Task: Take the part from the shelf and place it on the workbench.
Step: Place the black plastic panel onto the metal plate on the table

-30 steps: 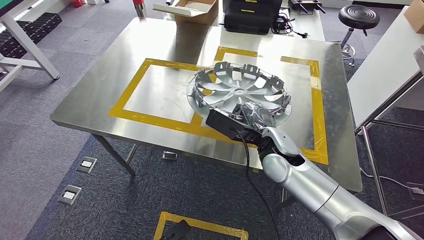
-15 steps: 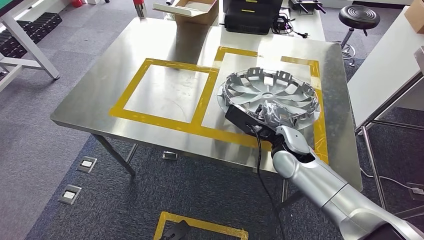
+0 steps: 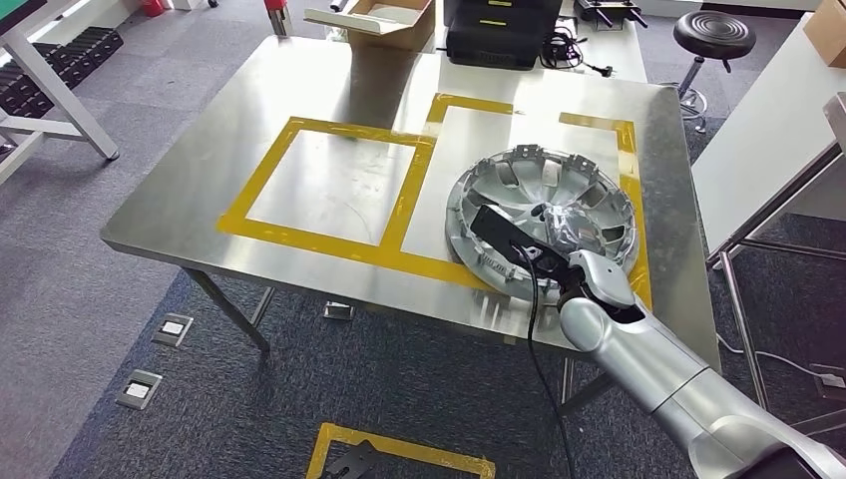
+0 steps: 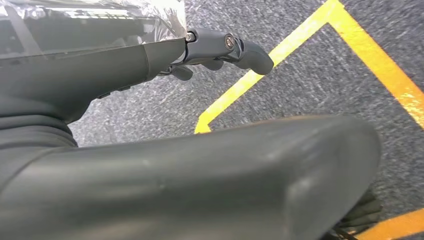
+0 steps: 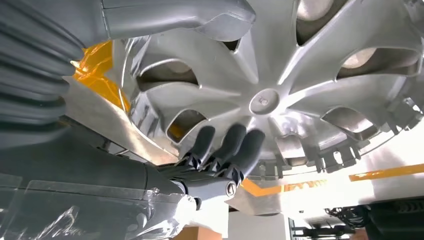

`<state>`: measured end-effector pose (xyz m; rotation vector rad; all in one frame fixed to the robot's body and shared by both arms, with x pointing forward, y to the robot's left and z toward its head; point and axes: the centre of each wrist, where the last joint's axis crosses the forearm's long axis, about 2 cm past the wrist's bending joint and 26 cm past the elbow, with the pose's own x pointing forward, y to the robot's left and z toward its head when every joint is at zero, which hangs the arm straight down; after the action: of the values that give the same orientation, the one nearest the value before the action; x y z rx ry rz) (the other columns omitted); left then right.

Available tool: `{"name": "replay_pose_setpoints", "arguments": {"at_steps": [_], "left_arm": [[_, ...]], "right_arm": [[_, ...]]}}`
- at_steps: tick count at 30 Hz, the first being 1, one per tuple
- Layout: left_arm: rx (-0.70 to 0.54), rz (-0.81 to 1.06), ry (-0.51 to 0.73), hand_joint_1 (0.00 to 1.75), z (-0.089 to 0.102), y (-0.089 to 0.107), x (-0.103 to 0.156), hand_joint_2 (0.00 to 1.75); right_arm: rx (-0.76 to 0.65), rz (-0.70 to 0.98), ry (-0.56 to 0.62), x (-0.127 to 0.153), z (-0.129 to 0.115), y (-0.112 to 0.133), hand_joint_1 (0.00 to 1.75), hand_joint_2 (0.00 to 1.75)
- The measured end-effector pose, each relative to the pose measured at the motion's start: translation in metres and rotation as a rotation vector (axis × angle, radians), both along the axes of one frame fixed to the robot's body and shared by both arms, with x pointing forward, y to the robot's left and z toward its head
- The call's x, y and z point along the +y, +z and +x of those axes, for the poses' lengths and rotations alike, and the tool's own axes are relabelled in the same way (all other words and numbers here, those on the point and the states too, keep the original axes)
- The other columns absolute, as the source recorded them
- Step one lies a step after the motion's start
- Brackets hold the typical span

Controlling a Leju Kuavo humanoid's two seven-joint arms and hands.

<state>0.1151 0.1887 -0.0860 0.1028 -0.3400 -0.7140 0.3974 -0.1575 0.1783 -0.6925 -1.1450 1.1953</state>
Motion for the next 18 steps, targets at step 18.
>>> {"name": "replay_pose_setpoints", "arguments": {"at_steps": [18], "left_arm": [[-0.01,-0.04,0.02,0.0,0.0015,0.0002,0.0005,0.0]], "right_arm": [[-0.017,0.099,-0.003,-0.0056,0.0032,0.0066,0.0,0.0]]}}
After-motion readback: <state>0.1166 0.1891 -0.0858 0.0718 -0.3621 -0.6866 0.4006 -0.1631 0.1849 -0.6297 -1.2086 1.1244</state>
